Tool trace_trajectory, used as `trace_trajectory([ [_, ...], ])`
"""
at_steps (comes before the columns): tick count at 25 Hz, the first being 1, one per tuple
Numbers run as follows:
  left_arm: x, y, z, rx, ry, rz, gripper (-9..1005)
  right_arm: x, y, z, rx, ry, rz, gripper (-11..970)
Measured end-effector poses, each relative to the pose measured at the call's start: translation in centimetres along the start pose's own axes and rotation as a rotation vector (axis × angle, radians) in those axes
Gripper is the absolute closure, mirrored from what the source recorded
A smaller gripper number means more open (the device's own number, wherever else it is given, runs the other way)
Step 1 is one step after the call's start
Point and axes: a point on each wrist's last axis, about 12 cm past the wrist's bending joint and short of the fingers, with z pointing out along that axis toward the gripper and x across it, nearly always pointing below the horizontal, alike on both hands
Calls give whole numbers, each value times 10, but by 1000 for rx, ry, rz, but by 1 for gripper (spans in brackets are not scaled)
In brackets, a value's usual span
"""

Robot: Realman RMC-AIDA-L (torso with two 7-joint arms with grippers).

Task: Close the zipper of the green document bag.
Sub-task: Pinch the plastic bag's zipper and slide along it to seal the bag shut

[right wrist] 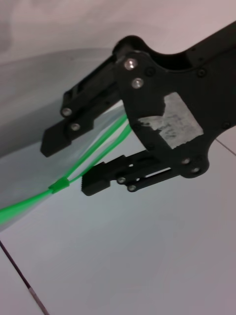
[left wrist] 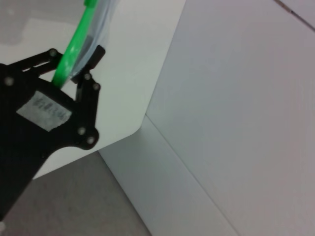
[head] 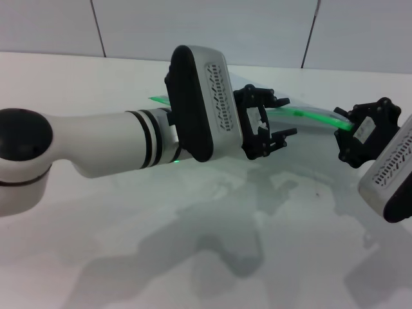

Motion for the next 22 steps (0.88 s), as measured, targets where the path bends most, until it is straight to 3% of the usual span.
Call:
trace_trajectory([
  [12,-5,-4,6,-4,27,134,519,3,2,1,-8,10,0,911],
  [22,-7,-7,10,-14,27,139,534,0,2,1,-7,1,-3,911],
])
